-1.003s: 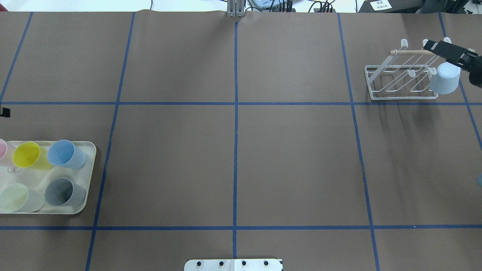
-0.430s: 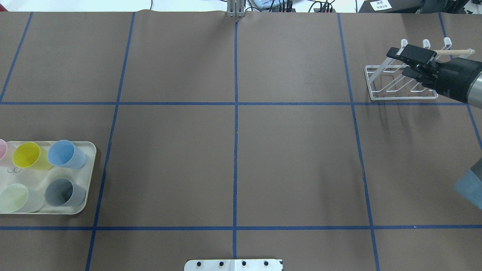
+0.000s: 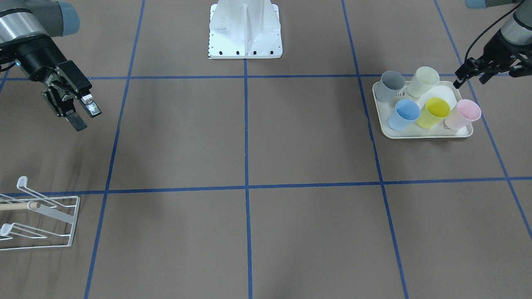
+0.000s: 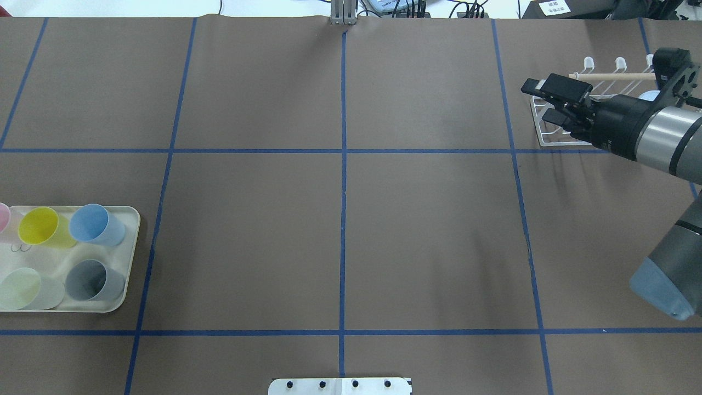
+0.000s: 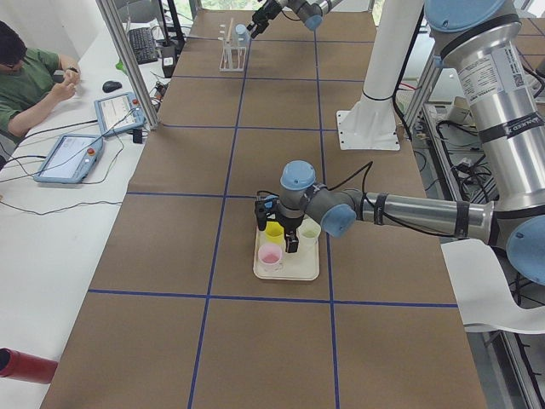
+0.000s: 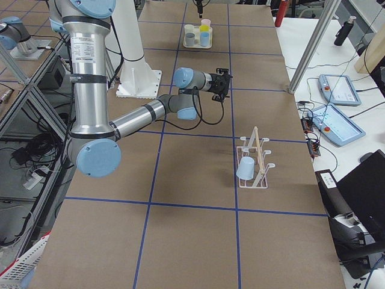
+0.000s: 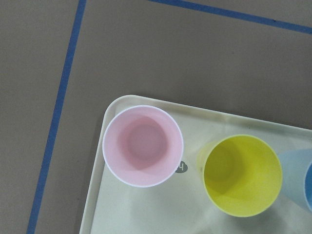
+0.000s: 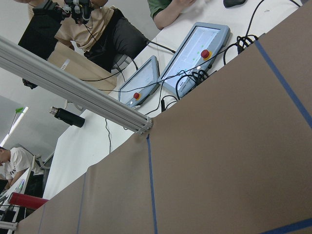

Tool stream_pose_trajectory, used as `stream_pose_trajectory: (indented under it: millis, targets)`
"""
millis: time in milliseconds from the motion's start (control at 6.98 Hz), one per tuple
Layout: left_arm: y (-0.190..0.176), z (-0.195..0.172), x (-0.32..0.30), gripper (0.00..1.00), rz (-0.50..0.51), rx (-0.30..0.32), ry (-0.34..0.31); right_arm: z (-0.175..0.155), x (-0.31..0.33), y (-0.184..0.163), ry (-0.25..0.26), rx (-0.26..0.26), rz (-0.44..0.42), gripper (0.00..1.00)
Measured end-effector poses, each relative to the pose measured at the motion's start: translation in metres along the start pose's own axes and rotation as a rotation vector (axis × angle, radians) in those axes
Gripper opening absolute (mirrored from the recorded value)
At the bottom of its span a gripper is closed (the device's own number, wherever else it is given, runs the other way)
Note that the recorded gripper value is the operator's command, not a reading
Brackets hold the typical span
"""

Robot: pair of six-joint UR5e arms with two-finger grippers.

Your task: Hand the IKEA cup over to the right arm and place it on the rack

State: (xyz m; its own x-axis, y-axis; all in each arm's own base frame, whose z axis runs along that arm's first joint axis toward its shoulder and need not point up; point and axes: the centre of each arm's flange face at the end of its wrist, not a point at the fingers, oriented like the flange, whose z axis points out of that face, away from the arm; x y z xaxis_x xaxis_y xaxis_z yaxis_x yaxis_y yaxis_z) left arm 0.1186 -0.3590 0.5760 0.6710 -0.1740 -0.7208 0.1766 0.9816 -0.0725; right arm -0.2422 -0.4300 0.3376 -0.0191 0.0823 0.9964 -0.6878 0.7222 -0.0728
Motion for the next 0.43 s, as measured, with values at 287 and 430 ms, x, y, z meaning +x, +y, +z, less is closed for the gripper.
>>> stream_pose_trajectory:
  millis: [287,430]
  targets:
    - [-0.011,0.022,-0.017,1.0,0.064,-0.019,-0.025,0.01,-0.01,0.016,-0.021,-0.01,0.001,0.99]
    - [-0.014,0.025,-0.023,1.0,0.072,-0.023,-0.03,0.012,-0.011,0.019,-0.024,-0.013,0.001,0.99]
